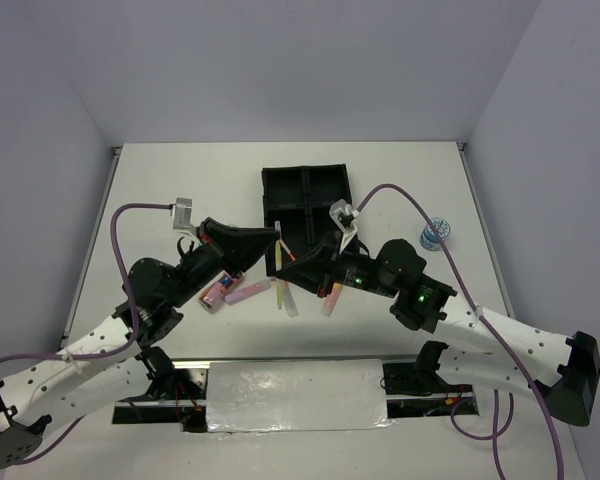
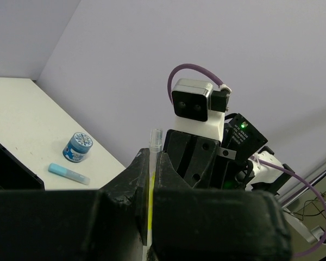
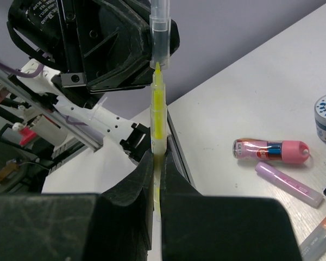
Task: Sort the stationery into containers
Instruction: Close the pen cap on the pen.
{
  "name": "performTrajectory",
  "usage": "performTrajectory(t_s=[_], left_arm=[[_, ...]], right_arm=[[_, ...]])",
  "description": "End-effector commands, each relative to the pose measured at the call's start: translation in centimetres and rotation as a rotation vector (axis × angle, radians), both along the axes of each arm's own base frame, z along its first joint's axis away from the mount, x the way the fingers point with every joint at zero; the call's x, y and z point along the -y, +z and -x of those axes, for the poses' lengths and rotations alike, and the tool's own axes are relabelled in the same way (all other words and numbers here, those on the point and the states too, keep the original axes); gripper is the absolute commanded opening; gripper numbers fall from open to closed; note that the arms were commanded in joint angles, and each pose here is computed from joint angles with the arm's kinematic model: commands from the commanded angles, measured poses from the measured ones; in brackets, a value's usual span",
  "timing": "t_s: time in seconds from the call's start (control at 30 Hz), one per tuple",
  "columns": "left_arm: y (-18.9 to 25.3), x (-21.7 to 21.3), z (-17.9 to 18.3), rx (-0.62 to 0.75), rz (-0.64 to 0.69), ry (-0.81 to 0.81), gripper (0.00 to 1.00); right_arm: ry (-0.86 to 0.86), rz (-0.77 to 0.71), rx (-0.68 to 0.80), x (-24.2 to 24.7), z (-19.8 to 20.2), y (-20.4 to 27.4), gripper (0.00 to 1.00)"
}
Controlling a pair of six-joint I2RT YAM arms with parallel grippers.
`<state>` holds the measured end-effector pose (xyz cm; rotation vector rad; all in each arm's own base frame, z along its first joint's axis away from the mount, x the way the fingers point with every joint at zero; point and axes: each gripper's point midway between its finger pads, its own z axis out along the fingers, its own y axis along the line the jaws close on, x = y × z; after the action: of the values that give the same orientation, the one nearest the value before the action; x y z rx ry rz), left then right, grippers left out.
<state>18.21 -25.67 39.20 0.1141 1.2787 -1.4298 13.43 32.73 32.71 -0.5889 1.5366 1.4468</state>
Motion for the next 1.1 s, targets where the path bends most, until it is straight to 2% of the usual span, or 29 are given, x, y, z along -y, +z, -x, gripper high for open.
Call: performTrajectory(t_s=[0.0,0.53,1.07], left_arm=[[2.3,-0.1,0.8,0.064,0.046,-0.022,0.0],[1.2,-0.6,1.1,0.063,0.002,-0.009,0.0],[0.1,-0.4,0.8,0.061,-0.047,0.004,0.0]], right_arm=[[-0.005,-0.052,0.056,0.0,0.1,2.9,0.0],[-0.065,-0.04,0.106,0.7,-0.8,4.2,0.0],[0.012,-0.093,0.13,0.1,0.4,6.6,0.0]])
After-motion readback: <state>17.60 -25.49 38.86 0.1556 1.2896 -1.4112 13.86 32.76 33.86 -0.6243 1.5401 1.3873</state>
